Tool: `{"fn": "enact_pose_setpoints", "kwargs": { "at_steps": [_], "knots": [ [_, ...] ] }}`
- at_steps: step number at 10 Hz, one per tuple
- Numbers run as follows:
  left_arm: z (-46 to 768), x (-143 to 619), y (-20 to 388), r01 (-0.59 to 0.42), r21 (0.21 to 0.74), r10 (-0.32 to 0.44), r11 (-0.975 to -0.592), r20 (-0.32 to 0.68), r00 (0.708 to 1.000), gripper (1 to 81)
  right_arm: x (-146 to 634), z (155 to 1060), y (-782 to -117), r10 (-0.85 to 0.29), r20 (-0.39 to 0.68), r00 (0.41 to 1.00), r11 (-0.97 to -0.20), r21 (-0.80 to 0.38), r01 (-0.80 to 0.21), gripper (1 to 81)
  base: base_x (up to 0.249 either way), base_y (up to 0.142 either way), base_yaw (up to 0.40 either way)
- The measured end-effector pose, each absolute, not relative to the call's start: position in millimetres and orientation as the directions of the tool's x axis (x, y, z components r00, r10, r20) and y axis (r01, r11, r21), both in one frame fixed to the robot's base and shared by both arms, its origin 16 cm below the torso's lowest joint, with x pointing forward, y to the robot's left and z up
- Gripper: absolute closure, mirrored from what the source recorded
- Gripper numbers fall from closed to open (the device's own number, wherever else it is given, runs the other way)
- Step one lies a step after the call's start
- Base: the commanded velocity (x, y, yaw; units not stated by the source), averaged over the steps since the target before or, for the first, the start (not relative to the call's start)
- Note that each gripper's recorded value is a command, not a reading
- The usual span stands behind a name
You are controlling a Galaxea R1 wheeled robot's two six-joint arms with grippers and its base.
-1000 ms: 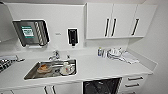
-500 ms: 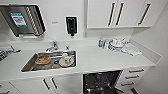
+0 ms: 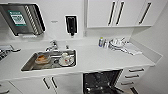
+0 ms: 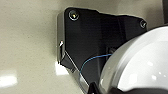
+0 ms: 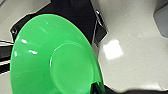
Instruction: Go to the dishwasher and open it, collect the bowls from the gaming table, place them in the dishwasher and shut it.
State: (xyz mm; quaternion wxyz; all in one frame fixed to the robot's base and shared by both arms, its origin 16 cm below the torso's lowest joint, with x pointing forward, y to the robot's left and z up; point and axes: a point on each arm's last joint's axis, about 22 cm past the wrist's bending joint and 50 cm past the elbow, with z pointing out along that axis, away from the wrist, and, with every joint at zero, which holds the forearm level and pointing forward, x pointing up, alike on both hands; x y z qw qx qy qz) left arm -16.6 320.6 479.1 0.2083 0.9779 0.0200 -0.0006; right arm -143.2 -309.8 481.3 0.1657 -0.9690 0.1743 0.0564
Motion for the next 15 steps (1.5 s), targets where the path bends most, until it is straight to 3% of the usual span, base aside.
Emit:
{"fn": "enact_pose_setpoints", "kwargs": {
  "at_steps": [7, 12, 15],
  "knots": [
    [512, 103, 291, 0.046, 0.526, 0.026, -0.849, -0.047, 0.999, 81.1, -166, 504, -314, -0.341, -0.250, 0.906, -0.869, -0.284, -0.405, 81.1, 0.000, 0.000, 0.000],
    [542, 198, 263, -0.030, 0.580, -0.018, -0.814, 0.027, 0.999, 81.1, -162, 502, -307, -0.342, -0.248, 0.906, -0.866, -0.292, -0.407, 81.1, 0.000, 0.000, 0.000],
    [558, 258, 248, -0.100, 0.586, -0.073, -0.804, 0.070, 0.995, 81.1, -162, 500, -308, -0.341, -0.246, 0.907, -0.868, -0.287, -0.404, 81.1, 0.000, 0.000, 0.000]
  ]
}}
